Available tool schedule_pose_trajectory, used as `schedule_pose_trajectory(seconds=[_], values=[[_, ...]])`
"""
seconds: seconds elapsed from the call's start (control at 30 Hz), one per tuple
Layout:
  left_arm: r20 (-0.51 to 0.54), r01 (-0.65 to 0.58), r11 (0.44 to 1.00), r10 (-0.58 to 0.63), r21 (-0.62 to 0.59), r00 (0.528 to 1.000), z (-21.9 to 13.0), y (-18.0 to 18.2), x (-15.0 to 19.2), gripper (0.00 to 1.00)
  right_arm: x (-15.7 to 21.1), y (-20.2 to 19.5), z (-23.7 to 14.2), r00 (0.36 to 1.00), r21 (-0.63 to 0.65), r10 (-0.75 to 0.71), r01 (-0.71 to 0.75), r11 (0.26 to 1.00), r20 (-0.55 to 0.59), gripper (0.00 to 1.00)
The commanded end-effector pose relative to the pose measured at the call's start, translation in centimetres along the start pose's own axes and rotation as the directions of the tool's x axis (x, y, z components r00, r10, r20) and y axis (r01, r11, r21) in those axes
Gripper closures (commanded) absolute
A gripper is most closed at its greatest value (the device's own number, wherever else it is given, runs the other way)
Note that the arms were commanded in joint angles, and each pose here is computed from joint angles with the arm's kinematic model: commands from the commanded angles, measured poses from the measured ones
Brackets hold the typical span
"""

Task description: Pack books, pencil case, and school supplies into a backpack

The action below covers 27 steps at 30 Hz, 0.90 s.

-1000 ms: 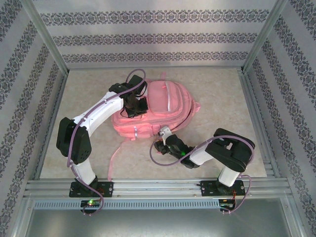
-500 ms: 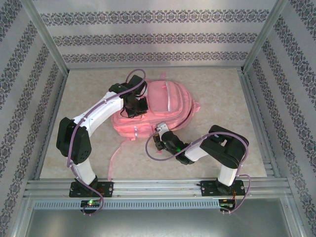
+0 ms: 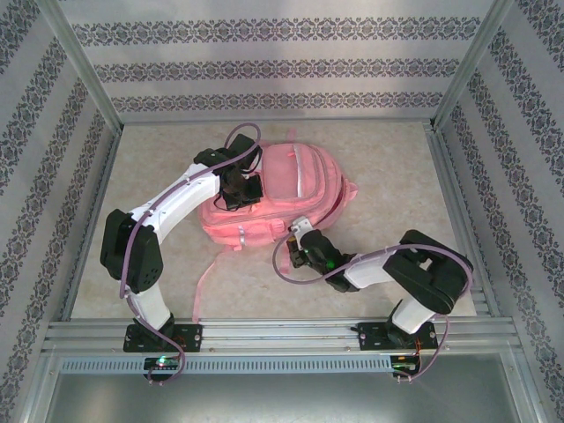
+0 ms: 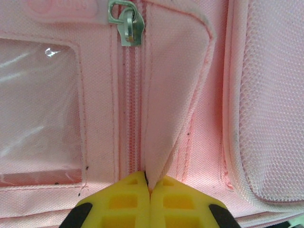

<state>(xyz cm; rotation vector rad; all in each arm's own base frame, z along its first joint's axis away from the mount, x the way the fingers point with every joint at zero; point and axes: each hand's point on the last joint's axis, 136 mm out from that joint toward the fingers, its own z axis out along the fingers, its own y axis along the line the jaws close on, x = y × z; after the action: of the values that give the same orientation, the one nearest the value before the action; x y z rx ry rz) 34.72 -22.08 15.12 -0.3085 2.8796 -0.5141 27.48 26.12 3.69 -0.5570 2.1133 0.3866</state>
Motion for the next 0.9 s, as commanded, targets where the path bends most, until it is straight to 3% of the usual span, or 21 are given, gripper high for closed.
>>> schedule_pose_trajectory(seconds=[0.0, 0.33, 0.63, 0.87], values=[[0.085, -0.022, 0.995, 0.030, -0.095, 0.996, -1.5, 2.1, -2.0, 1.00, 1.0, -1.7, -0.6, 0.998, 0.050, -0.021, 0.023, 0.998, -0.052, 1.00], [0.101, -0.134, 0.978, 0.152, -0.159, 0.983, -1.6, 2.3, -2.2, 1.00, -0.1, -5.3, -2.7, 0.994, 0.154, 0.091, -0.082, 0.985, -0.054, 1.00], [0.123, -0.354, 0.888, 0.402, -0.295, 0.907, -1.3, -0.2, -3.8, 1.00, 1.1, -1.4, -3.9, 0.973, -0.001, 0.072, -0.074, 0.997, -0.218, 1.00], [0.157, -0.437, 0.847, 0.497, -0.304, 0.854, -1.3, -3.4, -5.5, 1.00, 2.2, 3.7, -3.7, 0.955, -0.134, 0.040, -0.082, 0.988, -0.292, 1.00]])
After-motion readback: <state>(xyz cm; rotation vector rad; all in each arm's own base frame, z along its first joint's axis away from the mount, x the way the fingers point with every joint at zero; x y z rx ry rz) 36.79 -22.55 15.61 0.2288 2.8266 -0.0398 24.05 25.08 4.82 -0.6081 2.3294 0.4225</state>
